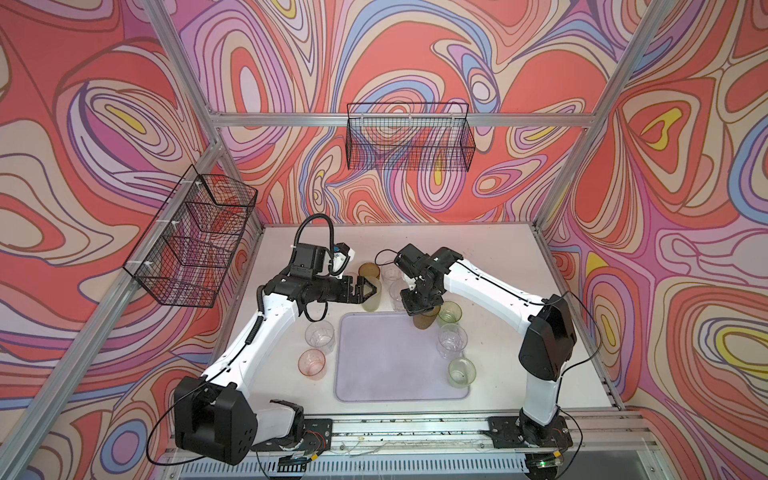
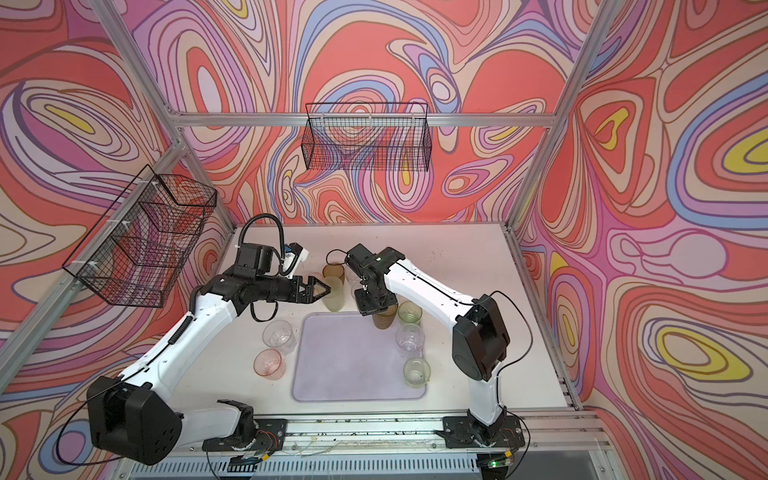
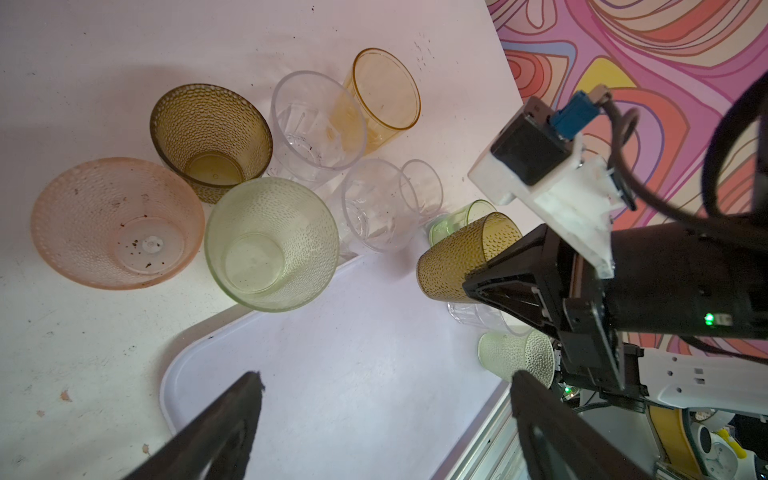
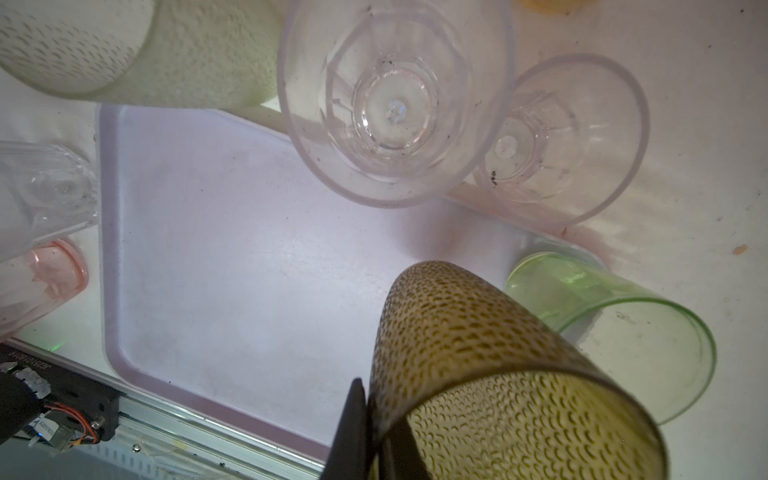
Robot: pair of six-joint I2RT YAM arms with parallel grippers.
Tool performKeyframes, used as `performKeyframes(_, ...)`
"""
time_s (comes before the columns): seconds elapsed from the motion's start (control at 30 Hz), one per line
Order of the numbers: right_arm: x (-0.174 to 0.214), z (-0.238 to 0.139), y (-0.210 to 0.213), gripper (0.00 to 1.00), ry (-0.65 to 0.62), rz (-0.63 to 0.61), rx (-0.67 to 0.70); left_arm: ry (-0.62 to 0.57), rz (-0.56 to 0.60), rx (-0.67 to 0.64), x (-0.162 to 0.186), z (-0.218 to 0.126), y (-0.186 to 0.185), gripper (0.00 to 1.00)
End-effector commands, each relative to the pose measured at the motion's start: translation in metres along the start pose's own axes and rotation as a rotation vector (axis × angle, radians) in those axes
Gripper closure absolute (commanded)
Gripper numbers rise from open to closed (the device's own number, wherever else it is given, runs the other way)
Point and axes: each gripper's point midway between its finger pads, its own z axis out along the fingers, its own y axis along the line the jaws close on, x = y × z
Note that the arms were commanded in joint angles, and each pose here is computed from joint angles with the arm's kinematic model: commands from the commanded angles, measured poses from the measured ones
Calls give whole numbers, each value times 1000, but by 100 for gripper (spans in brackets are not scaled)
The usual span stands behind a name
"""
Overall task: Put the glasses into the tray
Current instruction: 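Carry the olive textured cup over the tray beside the green cup, then lower the olive textured cup onto the tray and open the right gripper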
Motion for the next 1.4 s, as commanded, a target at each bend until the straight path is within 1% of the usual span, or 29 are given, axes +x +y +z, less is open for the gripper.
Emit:
performKeyframes(0.0,-5,8,1,100,-24,0,11,3,0,8,0,4,1,4)
performKeyframes(0.3,-8,24,-2,100,-32,-17,31,3,2,6,0,4,1,4)
performKeyframes(0.63,-5,40,-7,100,-7,-29,58,4,1,4,0,4,2,4)
performKeyframes(1.3,-7,52,-12,100,4,-39,93,6,0,3,1,5,2,4)
performKeyframes(1.37,-7,53,-13,98,7,-40,95,5,1,2,1,5,2,4)
